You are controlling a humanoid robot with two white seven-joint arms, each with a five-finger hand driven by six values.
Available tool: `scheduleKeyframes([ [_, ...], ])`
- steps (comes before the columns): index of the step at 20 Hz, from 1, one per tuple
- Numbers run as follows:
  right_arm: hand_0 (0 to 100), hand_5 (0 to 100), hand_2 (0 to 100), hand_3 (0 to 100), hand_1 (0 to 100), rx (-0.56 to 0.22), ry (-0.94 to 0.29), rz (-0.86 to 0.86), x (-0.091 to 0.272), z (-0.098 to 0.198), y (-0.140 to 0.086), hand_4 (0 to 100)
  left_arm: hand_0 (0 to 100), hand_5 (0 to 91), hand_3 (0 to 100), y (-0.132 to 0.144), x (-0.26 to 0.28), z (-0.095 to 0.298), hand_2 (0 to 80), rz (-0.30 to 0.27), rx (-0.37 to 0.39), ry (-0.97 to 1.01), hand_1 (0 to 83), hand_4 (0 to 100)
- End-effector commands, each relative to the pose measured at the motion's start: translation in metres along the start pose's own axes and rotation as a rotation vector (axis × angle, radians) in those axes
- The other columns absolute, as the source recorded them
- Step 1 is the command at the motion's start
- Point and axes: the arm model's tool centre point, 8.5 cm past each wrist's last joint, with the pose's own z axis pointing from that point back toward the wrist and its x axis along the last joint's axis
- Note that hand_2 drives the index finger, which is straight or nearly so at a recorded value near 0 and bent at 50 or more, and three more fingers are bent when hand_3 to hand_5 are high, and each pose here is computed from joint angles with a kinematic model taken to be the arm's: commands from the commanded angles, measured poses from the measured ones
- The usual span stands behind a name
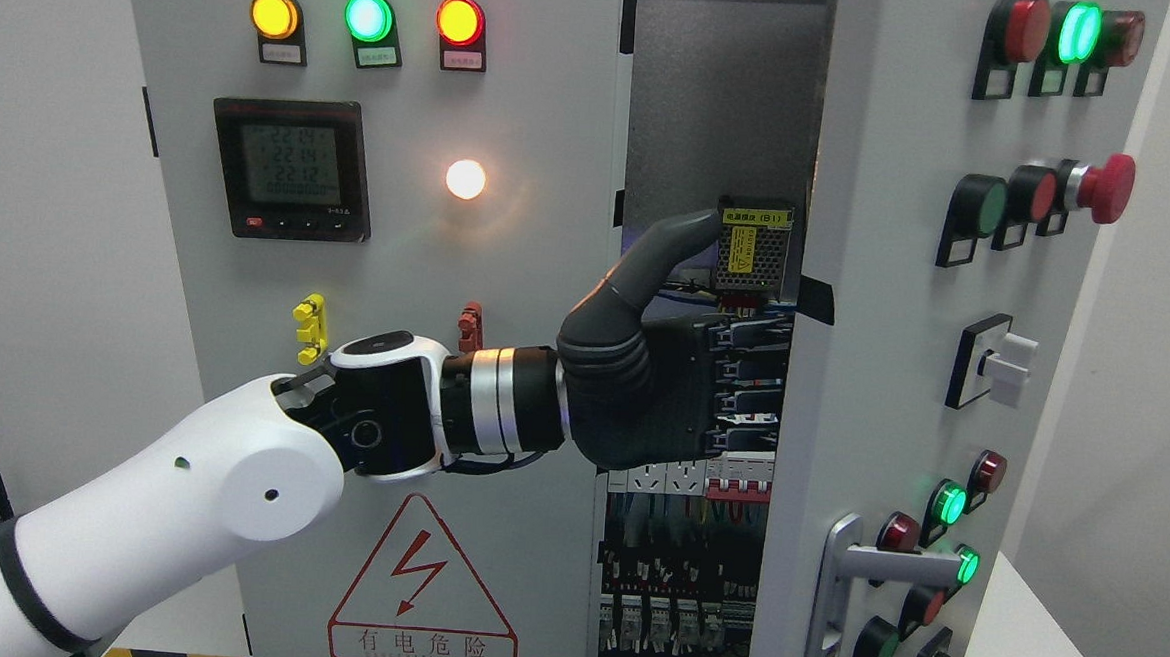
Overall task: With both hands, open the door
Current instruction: 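Insert the left hand fingers behind the partly open door's edge, then push the door with the left hand, swinging it farther open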
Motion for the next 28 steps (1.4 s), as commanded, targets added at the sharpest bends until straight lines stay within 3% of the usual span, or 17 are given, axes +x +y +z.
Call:
scheduleKeyframes([
  [1, 38, 0, 0, 0, 0, 0.000, 0.000, 0.001, 0.000, 0.000, 0.000, 0, 0, 0.0, 0, -0.008, -0.007, -0.051, 0.0, 0.023, -0.050, -0.015, 0.0, 0],
  [19, 38, 0, 0, 0, 0, 0.001, 0.000, 0.001, 0.000, 0.000, 0.000, 0, 0, 0.0, 0, -0.022, -0.030, -0.077, 0.0, 0.011, -0.095, 0.047, 0.0, 0],
  [28, 38, 0, 0, 0, 0, 0.001, 0.000, 0.001, 0.000, 0.000, 0.000, 0, 0, 0.0, 0, -0.047, -0.033, -0.103, 0.0, -0.014, -0.109, 0.072, 0.0, 0],
])
